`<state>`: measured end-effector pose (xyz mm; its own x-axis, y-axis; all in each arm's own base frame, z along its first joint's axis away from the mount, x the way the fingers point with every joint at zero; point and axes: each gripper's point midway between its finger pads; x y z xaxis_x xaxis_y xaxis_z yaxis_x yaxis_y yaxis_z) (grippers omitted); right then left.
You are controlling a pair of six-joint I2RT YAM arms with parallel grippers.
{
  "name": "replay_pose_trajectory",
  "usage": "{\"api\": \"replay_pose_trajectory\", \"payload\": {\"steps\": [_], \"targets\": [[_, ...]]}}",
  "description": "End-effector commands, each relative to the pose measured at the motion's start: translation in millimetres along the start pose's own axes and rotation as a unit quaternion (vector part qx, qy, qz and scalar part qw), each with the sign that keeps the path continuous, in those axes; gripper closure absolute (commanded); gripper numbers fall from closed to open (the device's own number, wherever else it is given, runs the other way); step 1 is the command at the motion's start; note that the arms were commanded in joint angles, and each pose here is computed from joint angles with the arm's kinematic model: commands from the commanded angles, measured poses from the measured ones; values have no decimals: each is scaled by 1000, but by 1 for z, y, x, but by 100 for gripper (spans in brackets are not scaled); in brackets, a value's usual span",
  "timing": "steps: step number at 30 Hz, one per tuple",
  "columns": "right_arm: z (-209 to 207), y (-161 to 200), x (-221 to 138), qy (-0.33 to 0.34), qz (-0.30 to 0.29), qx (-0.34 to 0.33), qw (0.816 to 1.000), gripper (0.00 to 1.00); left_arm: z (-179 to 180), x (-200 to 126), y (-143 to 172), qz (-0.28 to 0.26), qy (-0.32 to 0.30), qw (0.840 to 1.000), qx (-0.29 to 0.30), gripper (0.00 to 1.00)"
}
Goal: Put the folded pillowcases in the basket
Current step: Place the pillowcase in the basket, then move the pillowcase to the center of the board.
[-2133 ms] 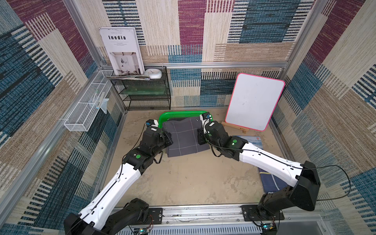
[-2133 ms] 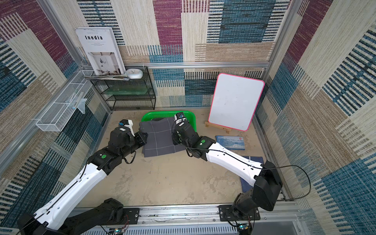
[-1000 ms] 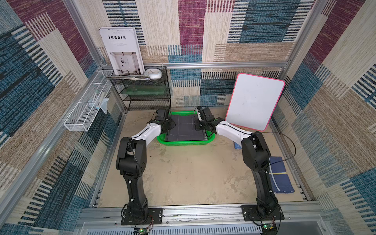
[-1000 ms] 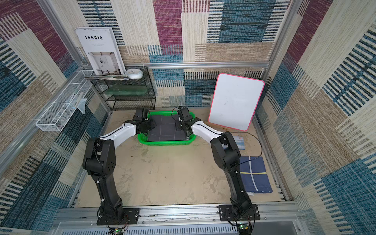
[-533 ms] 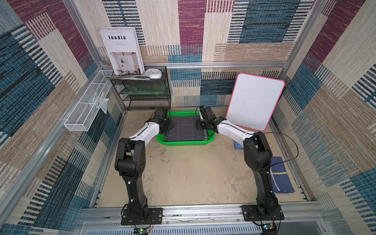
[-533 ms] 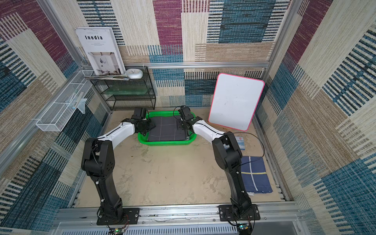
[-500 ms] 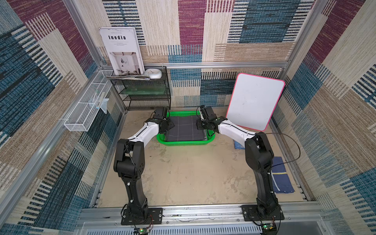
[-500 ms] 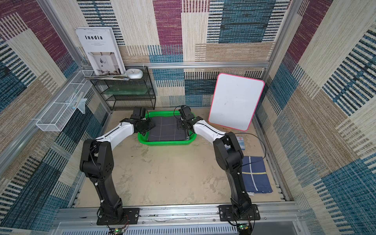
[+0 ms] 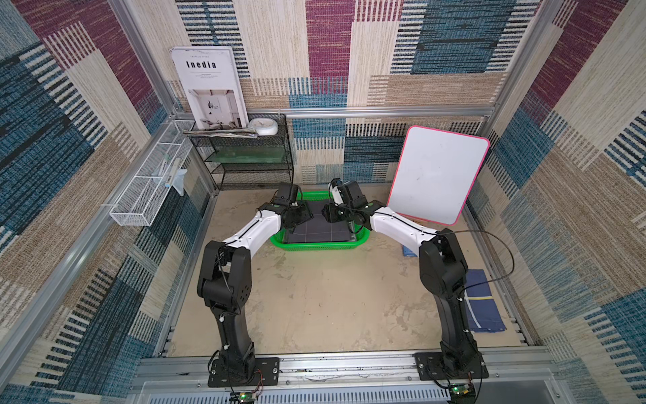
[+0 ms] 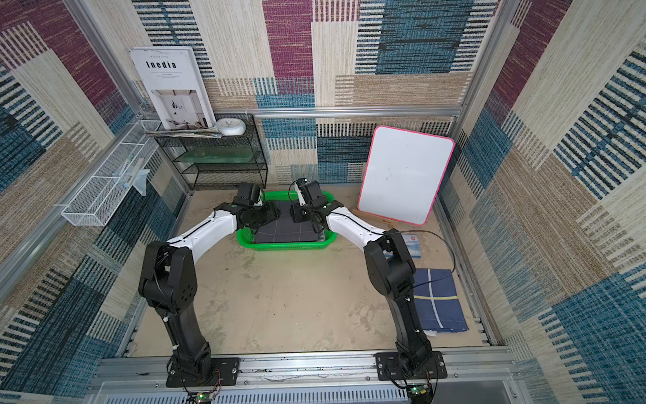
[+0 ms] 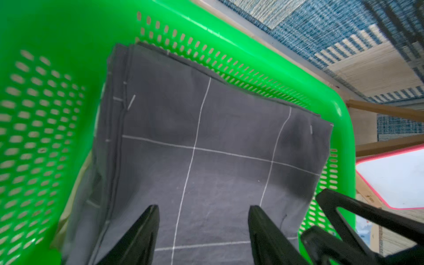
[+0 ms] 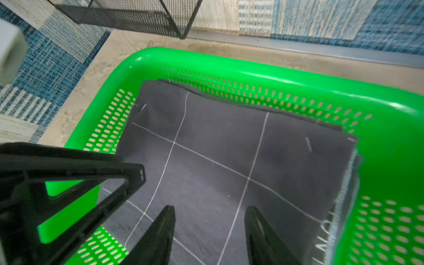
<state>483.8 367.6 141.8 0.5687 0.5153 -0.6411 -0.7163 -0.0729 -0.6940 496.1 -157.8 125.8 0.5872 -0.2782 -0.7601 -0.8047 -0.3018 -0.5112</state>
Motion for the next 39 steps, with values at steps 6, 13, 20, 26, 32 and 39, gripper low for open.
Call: {"api": "replay_pose_trajectory", "payload": {"steps": [6, 13, 20, 26, 32, 39], "targets": [[-41, 24, 20, 33, 41, 39, 998, 43, 26, 32, 15, 39, -30, 998, -27, 36], [-22, -6, -36, 22, -21, 16, 999, 40, -4, -13, 4, 10, 21, 1000, -17, 36], [-27, -17, -101, 66, -64, 13, 996, 39, 5, -98, 20, -90, 15, 996, -20, 28], [-43, 12, -153, 99, -74, 29, 992, 38, 43, -149, 71, -127, 4, 991, -30, 21], [-77, 49, -193, 176, -65, 64, 980, 38, 91, -173, 123, -155, -34, 987, -17, 16], [-97, 70, -248, 193, -140, 110, 965, 34, 103, -182, 147, -156, -31, 987, 0, 8]]}}
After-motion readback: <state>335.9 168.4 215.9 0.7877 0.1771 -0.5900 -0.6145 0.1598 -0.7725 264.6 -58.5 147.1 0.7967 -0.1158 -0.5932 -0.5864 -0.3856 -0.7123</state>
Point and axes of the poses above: each gripper's point midway between its finger pads, its own x axis out along the fingers, its own z axis along the line the jaws close on, y = z × x, and after that the axes turned 5 degrees about x, right-handed
